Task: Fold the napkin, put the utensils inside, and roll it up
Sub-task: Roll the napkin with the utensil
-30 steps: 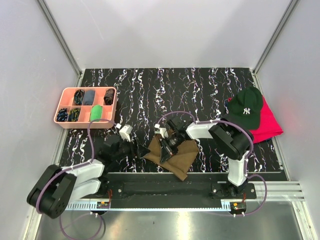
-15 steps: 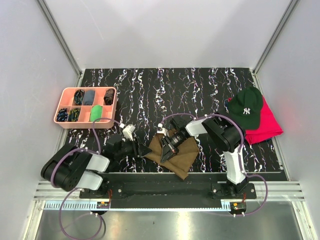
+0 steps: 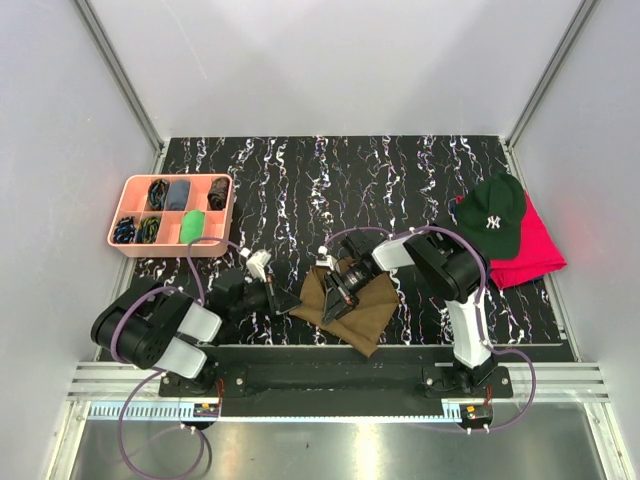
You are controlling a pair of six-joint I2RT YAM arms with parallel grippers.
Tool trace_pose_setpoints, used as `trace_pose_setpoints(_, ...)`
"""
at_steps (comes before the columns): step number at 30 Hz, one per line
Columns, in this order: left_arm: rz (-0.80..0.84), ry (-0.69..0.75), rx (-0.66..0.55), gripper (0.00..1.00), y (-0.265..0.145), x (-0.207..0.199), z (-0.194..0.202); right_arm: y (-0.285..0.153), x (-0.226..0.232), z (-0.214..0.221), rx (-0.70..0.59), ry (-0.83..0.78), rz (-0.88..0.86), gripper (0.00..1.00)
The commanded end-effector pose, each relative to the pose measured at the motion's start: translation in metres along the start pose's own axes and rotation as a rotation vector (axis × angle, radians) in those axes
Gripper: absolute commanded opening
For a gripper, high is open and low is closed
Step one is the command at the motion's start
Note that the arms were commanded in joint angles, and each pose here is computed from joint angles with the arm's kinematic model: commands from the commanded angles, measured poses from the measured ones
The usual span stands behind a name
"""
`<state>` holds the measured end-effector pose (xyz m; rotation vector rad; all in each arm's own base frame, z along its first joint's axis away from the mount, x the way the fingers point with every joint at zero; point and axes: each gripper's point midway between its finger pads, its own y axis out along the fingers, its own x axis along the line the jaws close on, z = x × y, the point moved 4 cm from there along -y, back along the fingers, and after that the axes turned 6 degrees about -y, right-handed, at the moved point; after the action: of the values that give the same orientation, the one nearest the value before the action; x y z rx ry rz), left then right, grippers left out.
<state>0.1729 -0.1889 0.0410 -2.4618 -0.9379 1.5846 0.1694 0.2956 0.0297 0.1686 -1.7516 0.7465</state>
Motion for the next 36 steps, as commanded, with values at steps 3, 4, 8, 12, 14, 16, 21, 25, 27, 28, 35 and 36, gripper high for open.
trace_pose_setpoints(3,-0.022,0.025,0.026,0.0,0.003,0.002,-0.002,-0.017,0.001,-0.024,-0.104,-0.056,0.175,0.35)
trace_pose_setpoints(4,-0.038,0.017,0.036,0.0,0.002,0.005,0.0,-0.021,0.01,-0.028,-0.123,-0.081,0.176,0.38)
trace_pose_setpoints(8,-0.07,0.023,0.053,0.0,0.003,0.008,-0.001,-0.034,0.032,-0.038,-0.181,-0.12,0.208,0.48)
trace_pose_setpoints(12,-0.088,0.027,0.062,0.0,0.004,0.009,-0.002,-0.045,0.051,-0.047,-0.241,-0.18,0.257,0.52)
trace_pose_setpoints(14,-0.101,0.026,0.07,0.0,0.004,0.011,-0.001,-0.053,0.058,-0.051,-0.283,-0.23,0.336,0.54)
trace_pose_setpoints(16,-0.114,0.024,0.08,0.0,0.005,0.012,-0.001,-0.052,0.075,-0.049,-0.298,-0.32,0.421,0.54)
trace_pose_setpoints(21,-0.15,0.018,0.101,0.0,0.007,0.014,-0.005,-0.052,0.08,-0.04,-0.387,-0.473,0.809,0.58)
trace_pose_setpoints(25,-0.184,-0.012,0.131,0.0,0.008,0.015,-0.005,-0.031,0.084,-0.018,-0.382,-0.561,0.972,0.59)
trace_pose_setpoints(27,-0.202,-0.027,0.144,0.0,0.008,0.015,-0.006,-0.019,0.079,-0.01,-0.35,-0.567,0.996,0.59)
trace_pose_setpoints(28,-0.207,-0.029,0.146,0.0,0.008,0.015,-0.007,-0.011,0.079,-0.005,-0.332,-0.585,1.015,0.59)
trace_pose_setpoints(35,-0.222,-0.041,0.164,0.0,0.008,0.015,-0.007,0.012,0.06,0.004,-0.243,-0.615,1.088,0.6)
trace_pose_setpoints(36,-0.223,-0.044,0.163,0.0,0.008,0.015,-0.007,0.013,0.057,0.005,-0.23,-0.617,1.097,0.6)
